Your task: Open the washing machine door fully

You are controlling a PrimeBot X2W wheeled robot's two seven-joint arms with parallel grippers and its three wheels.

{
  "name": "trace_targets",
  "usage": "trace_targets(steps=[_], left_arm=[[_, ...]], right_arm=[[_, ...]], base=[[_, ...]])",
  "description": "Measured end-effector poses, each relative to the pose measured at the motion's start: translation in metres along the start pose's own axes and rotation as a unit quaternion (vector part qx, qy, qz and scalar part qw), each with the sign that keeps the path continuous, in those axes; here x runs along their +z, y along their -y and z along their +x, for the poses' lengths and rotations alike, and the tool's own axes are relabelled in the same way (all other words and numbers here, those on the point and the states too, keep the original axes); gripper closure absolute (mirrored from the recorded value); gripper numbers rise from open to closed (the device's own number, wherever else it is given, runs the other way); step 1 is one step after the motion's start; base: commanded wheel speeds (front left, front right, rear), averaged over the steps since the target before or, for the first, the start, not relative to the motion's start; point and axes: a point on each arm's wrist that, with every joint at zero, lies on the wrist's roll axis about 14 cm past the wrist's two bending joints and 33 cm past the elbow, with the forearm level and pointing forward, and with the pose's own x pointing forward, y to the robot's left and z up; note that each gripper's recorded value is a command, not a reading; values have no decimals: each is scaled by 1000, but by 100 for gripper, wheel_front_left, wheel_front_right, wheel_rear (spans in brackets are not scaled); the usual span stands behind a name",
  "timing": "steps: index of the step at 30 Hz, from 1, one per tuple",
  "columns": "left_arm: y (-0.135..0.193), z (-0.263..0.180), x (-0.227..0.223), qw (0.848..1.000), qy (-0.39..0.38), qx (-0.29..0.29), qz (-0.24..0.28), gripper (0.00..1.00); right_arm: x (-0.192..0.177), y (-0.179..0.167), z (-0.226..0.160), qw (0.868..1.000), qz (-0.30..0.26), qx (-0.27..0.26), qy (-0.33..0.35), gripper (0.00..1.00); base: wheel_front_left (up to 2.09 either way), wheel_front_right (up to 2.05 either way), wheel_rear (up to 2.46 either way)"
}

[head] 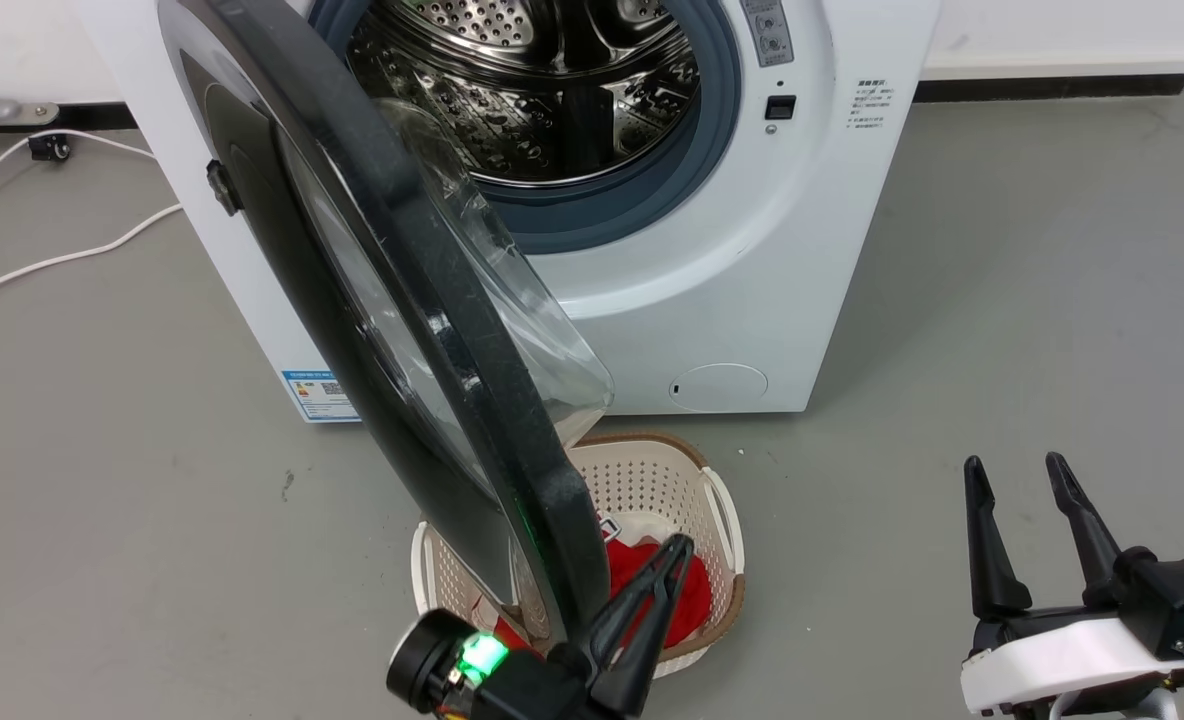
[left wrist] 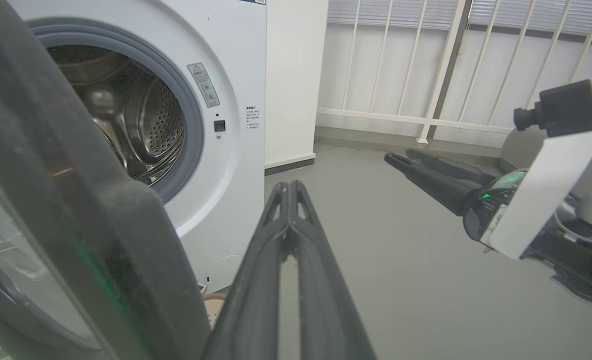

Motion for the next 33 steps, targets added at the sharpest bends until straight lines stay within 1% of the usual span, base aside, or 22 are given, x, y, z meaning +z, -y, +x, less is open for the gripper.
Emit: trace_targets(steps=[11,20,30,33], left_arm=[[-24,22,-2,999,10,30,14,100],[-37,22,-10,998,0,59,7,100],[-42,19,-11,998,1,67,15,100],[-47,11,-9,996,2,84,16,100]], right_arm=[[-7,2,-1,1000,9,-5,-11,0],[-10,1,0,1000,14,-4,-15,0],[-9,-2,2,1000,17,1,-14,0],[-8,-2,1,1000,18,1,-12,0]], base=[[0,0,0],[0,0,0],[0,0,0],[0,0,0]])
